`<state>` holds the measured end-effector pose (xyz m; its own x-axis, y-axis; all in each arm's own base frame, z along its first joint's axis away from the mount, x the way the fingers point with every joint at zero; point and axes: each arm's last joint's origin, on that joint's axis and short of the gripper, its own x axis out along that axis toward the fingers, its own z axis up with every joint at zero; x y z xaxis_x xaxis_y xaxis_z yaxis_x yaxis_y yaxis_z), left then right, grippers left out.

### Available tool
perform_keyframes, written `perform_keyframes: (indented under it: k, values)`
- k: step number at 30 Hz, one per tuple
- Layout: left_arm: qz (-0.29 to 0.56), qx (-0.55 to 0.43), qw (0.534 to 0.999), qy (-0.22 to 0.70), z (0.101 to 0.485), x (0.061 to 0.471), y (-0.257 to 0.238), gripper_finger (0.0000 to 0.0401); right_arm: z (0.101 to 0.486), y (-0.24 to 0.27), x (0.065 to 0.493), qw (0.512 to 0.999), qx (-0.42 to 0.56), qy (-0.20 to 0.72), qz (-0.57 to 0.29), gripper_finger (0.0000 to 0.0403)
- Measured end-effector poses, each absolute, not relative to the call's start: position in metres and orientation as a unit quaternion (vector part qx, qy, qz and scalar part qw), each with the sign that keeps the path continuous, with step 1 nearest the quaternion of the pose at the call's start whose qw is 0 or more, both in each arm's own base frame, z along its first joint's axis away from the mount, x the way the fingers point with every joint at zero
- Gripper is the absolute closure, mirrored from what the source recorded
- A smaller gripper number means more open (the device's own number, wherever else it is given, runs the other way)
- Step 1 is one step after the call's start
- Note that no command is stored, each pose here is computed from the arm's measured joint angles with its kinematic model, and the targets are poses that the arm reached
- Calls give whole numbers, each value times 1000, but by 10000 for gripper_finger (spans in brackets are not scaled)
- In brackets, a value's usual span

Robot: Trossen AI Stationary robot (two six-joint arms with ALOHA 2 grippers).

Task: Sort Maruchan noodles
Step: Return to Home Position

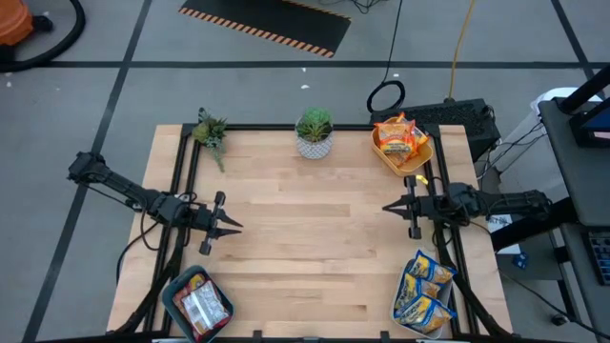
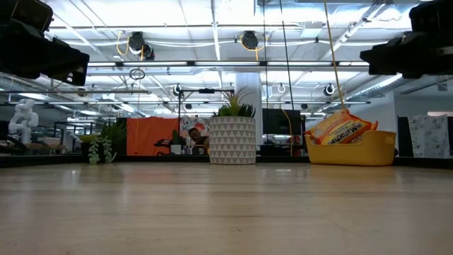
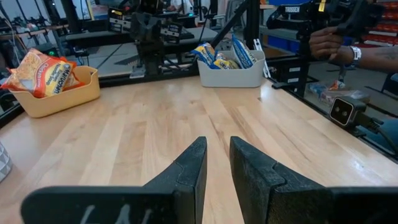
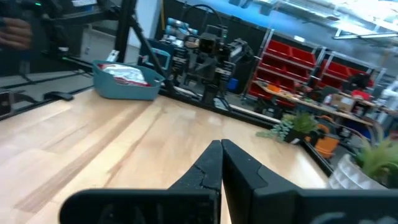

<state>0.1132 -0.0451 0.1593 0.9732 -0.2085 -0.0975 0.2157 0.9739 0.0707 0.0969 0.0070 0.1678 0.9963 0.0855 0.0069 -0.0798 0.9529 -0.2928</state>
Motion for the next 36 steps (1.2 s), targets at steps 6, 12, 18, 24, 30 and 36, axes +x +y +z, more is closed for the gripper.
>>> perform_keyframes:
  k: [6,12,18,24,30,36]
  values:
    - [-107,36,993,45,159,113,-45,325,168,1,97,989,-146,-6,16,403]
    - [-107,37,993,45,159,113,-45,325,168,-3,97,992,-124,-5,0,403]
    - [-107,35,993,45,159,113,-45,325,168,-4,97,995,-103,-3,-13,403]
    - [-106,29,993,46,159,113,-45,325,168,-4,97,997,-79,-3,-12,403]
    - [-106,30,993,46,159,113,-45,325,168,-4,97,997,-81,-4,-1,403]
    - [-106,29,993,47,159,113,-45,325,168,-2,98,997,-77,-7,29,403]
